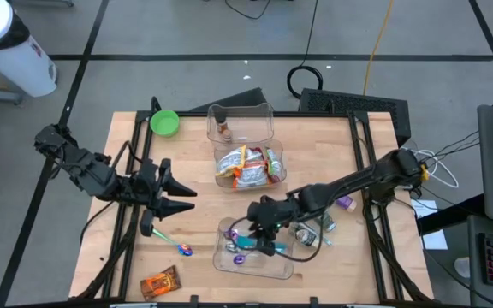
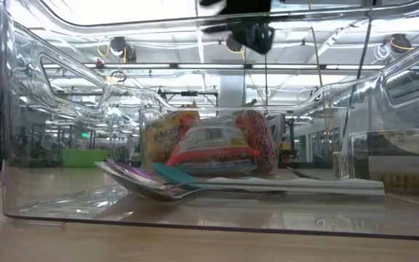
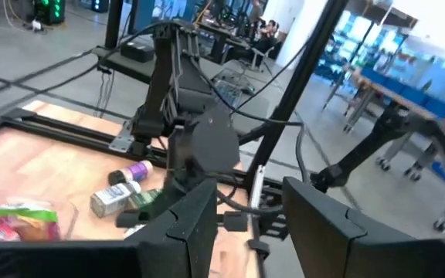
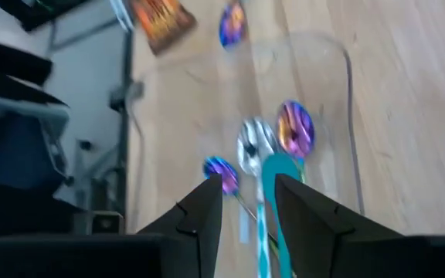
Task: Pick & Place Food Item
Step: Put the purple spoon into the bottom transparent bin
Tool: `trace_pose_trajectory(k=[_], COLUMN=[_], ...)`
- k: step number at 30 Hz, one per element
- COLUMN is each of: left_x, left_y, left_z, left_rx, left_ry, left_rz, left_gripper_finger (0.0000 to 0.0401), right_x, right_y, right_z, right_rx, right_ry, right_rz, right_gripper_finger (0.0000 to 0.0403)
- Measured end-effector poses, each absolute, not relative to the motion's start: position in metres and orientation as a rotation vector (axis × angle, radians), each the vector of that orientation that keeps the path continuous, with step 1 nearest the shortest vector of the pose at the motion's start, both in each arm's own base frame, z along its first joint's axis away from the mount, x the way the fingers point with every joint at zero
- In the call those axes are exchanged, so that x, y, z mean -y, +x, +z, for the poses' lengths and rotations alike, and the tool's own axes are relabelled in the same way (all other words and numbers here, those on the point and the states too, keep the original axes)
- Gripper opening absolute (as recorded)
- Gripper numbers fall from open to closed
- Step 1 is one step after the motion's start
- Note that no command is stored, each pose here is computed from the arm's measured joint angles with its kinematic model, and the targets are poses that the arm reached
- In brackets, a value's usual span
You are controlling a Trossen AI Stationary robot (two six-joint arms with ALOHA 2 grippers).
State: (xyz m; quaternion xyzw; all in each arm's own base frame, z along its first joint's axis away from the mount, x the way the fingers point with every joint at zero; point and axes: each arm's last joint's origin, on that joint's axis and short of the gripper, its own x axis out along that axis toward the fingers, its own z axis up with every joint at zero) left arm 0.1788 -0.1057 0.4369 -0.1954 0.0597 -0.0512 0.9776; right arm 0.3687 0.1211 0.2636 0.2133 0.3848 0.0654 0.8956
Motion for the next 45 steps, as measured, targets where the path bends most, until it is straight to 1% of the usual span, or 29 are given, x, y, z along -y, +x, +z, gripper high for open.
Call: trace_pose_trajectory(k=[4,8,11,15,18,22,28,31,34,39,42,45], left_x=[0.106,0.107,0.107,0.104,0.104,0.105,0.106,0.113,0.125,0.155,0.172,0.185], left_y=[0.179,0.181,0.182,0.184,0.184,0.178,0.161,0.159,0.157,0.158,0.157,0.158], left_z=[0.437,0.435,0.436,0.44,0.436,0.42,0.385,0.37,0.358,0.336,0.32,0.304], left_rx=[-0.121,-0.125,-0.118,-0.077,-0.123,-0.299,-0.678,-0.836,-0.963,-1.112,-1.209,-1.286], left_ry=[-0.426,-0.362,-0.325,-0.373,-0.358,-0.305,-0.397,-0.42,-0.411,-0.28,-0.14,-0.004], left_rz=[-0.101,-0.103,-0.103,-0.098,-0.139,-0.157,-0.047,0.006,0.01,-0.032,-0.068,-0.089], left_gripper_finger=[0.0152,0.0152,0.0152,0.0152,0.0152,0.0152,0.0152,0.0152,0.0152,0.0152,0.0152,0.0152], right_x=[-0.121,-0.124,-0.125,-0.126,-0.124,-0.12,-0.118,-0.117,-0.113,-0.104,-0.099,-0.096], right_y=[0.37,0.377,0.382,0.386,0.387,0.381,0.356,0.341,0.325,0.304,0.292,0.283], right_z=[0.279,0.292,0.306,0.323,0.33,0.341,0.363,0.37,0.37,0.353,0.338,0.323], right_rx=[-0.692,-0.553,-0.408,-0.23,-0.159,-0.148,-0.157,-0.132,-0.126,-0.145,-0.159,-0.117], right_ry=[0.456,0.522,0.571,0.585,0.62,0.643,0.468,0.41,0.371,0.349,0.359,0.408], right_rz=[0.174,0.21,0.255,0.316,0.334,0.34,0.359,0.33,0.283,0.192,0.152,0.155], right_gripper_finger=[0.0114,0.0114,0.0112,0.0113,0.0114,0.0112,0.0111,0.011,0.011,0.0111,0.0109,0.011])
